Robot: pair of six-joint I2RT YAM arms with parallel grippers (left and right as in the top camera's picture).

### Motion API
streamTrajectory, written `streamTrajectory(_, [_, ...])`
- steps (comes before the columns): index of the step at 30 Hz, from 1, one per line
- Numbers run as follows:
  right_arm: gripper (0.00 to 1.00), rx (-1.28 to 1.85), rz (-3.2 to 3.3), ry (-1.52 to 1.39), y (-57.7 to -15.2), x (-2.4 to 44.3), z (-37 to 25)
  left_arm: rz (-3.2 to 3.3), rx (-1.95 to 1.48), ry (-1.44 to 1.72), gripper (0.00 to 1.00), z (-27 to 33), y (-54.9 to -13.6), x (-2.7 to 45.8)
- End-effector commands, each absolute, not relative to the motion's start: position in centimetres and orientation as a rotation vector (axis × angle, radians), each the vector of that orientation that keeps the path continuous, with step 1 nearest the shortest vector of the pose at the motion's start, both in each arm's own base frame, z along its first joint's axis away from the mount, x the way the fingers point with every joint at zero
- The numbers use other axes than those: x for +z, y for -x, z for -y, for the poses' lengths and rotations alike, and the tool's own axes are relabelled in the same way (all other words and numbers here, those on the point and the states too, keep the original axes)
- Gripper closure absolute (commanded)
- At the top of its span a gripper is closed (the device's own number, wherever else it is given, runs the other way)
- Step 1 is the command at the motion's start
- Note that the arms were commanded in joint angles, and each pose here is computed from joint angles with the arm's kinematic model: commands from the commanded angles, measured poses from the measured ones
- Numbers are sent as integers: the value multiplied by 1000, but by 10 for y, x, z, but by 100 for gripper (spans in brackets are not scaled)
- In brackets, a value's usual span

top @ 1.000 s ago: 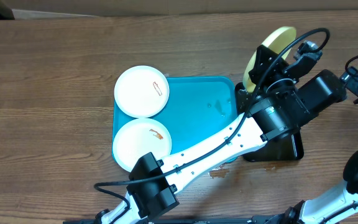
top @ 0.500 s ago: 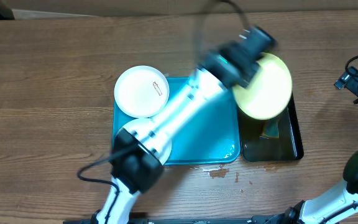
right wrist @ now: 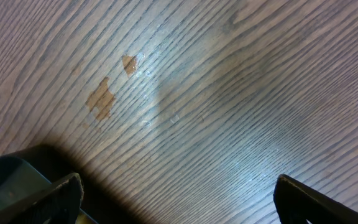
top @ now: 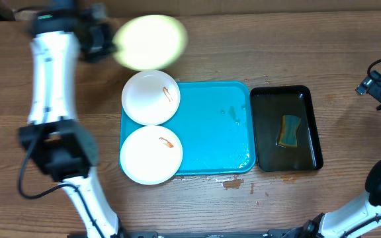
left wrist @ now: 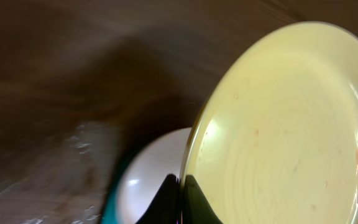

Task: Clean dirty plates on tray and stack at the side
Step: 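Lower yellow plate onto table left of tray and release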

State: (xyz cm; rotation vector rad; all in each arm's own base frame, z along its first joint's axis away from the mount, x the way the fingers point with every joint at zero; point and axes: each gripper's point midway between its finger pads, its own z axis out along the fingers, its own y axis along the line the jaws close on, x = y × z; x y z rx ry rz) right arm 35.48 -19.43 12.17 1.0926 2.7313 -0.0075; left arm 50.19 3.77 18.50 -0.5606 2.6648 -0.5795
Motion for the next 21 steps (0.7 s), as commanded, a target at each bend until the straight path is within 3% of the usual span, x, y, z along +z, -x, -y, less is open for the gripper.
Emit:
streamTrajectory(1, [0,-12,-2703,-1090,-356,131,196,-2662,-419,821,96,-121,-476,172])
streamTrajectory(10, [0,-12,-2703,-1090,-356,131,196,-2685,-257,1207,96,-220,-407,107])
streamTrajectory(16, [0,-12,-2703,-1090,-356,131,196,-2666,-254,1255,96,-232,-398,63])
streamTrajectory(21, [0,-12,-2703,-1090,-356,131,196,-2650,-233,1253,96,-236,-399,53])
